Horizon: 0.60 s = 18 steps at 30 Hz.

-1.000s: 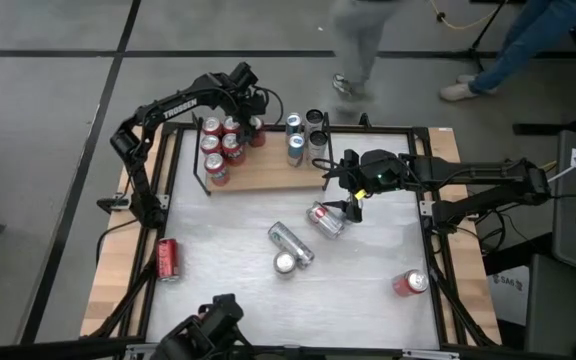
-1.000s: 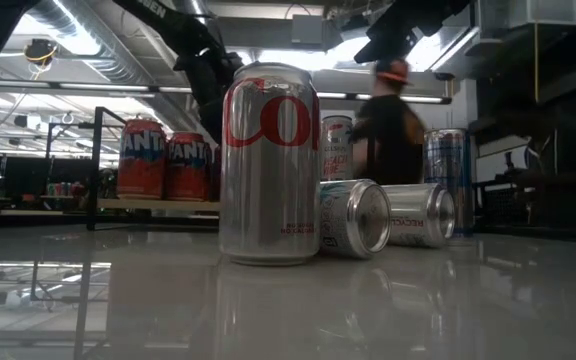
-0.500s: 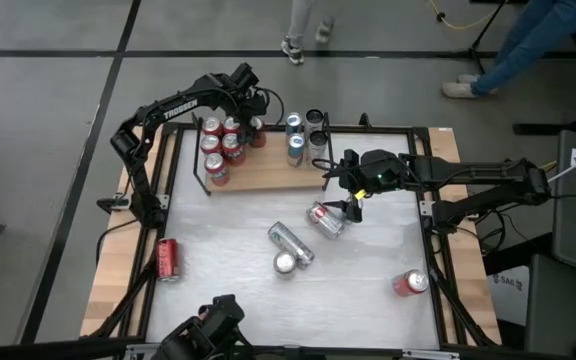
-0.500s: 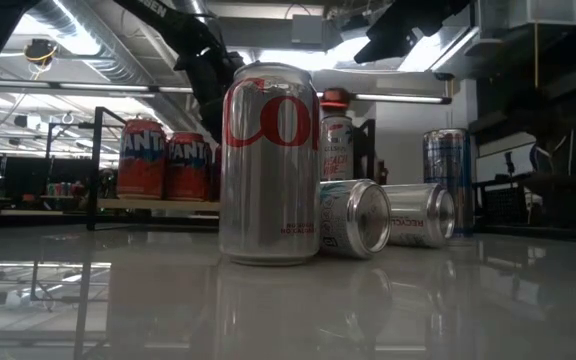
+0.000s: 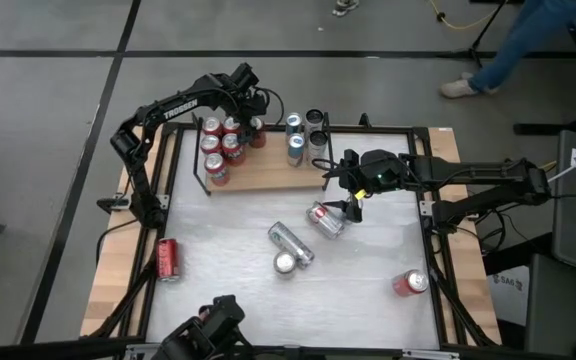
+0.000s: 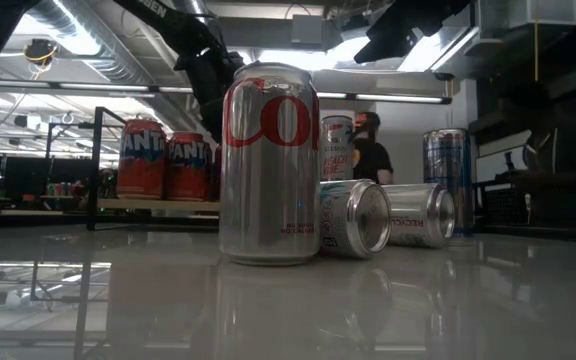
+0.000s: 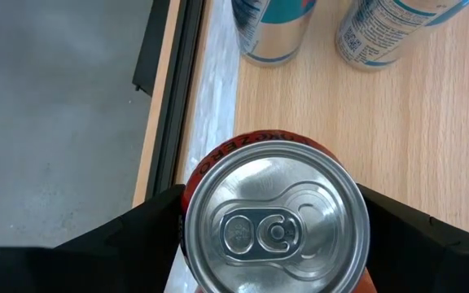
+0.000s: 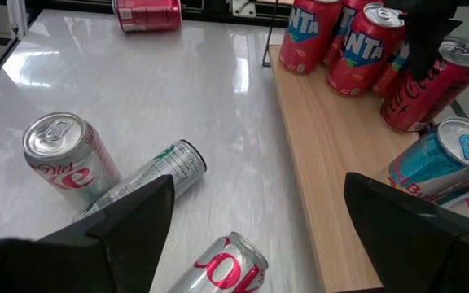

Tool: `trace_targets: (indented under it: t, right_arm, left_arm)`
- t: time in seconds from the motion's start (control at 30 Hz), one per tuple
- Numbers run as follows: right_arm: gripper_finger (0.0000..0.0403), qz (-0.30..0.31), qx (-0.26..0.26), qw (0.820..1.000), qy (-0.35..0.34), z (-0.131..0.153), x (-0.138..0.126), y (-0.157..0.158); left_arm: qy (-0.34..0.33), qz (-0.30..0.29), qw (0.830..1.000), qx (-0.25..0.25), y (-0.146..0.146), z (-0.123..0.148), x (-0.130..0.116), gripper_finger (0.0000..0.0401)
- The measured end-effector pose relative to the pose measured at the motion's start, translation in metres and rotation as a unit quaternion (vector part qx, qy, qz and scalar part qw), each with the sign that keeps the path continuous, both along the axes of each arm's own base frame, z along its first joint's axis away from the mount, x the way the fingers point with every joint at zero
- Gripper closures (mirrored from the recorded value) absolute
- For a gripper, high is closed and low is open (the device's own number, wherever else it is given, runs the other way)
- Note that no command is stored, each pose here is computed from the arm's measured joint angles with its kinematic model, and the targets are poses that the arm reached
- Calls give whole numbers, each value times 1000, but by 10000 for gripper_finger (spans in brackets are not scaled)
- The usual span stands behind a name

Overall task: Place canned beverage on shelf
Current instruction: Put the red black soda can on the shelf

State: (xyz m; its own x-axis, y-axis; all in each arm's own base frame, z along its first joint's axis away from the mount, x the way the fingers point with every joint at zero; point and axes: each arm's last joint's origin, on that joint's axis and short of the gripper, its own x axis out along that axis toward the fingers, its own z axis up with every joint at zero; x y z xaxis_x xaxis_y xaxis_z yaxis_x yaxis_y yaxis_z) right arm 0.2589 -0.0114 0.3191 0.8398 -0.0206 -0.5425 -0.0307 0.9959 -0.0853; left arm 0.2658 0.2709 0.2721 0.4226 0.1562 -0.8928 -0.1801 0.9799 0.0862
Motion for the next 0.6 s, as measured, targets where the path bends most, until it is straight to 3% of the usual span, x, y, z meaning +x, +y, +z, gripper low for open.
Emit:
trace_targets:
  t: [0.6]
  right_arm:
    - [54, 0, 0, 1000, 0, 0, 0, 0]
  left_arm:
    - [-2, 0, 1000, 4, 0, 1, 0, 39]
